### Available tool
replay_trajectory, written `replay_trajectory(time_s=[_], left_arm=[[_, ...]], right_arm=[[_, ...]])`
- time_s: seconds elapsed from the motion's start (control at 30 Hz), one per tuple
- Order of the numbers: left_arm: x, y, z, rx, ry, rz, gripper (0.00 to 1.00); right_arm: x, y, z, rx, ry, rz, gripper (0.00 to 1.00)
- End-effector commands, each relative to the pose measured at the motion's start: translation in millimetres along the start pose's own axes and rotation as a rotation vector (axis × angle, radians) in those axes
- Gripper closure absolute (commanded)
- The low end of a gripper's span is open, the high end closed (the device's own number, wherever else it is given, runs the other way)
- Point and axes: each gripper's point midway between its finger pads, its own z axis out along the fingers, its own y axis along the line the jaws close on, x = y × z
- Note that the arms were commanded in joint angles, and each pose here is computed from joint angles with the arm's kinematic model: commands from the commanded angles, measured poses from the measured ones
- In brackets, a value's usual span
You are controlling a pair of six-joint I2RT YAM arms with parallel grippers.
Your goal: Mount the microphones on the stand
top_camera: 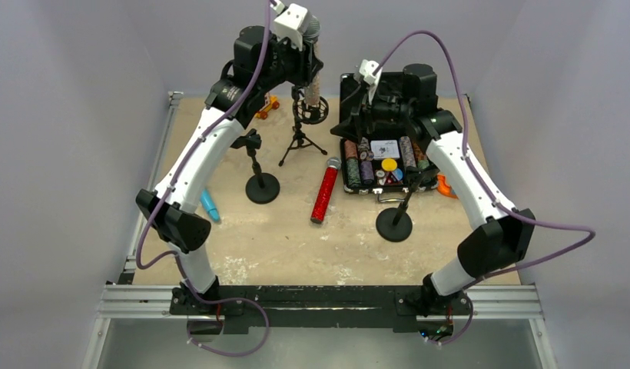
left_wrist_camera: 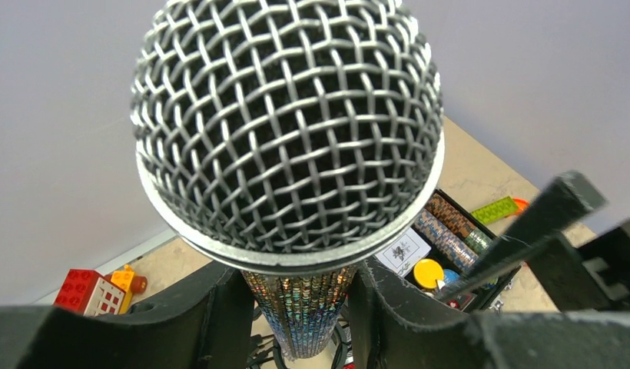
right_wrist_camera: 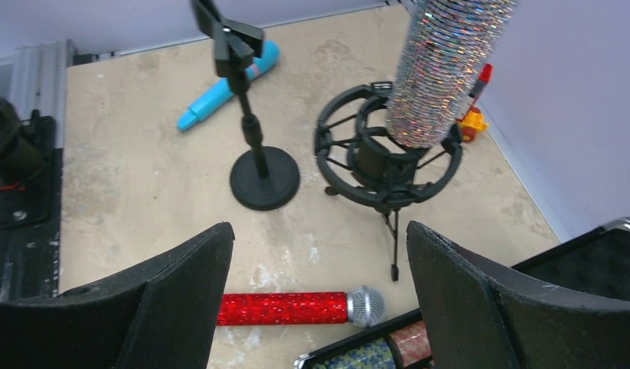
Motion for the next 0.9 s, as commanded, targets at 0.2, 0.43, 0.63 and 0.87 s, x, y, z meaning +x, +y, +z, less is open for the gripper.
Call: replay_trajectory(time_s=[0.2,0.43,0.63,0.87], left_arm=[[-45,-2,-30,0.015,-0.096,0.011,1.00],[-56,-6,-38,0.033,-0.119,0.007,1.00],[-39,-7,-28,0.054,-0.087,-0.018,1.00],[-27,-9,-21,0.078,-0.064,-0.036,1.00]], right_arm=[[-1,-39,22,0.098,0.000,-0.057,0.14],[9,-48,36,0.086,0.016,-0.048,0.15],[21,-54,43,0.085,0.028,-0.030,0.17],[28,-61,55,0.072,0.023,-0.043,0.21]])
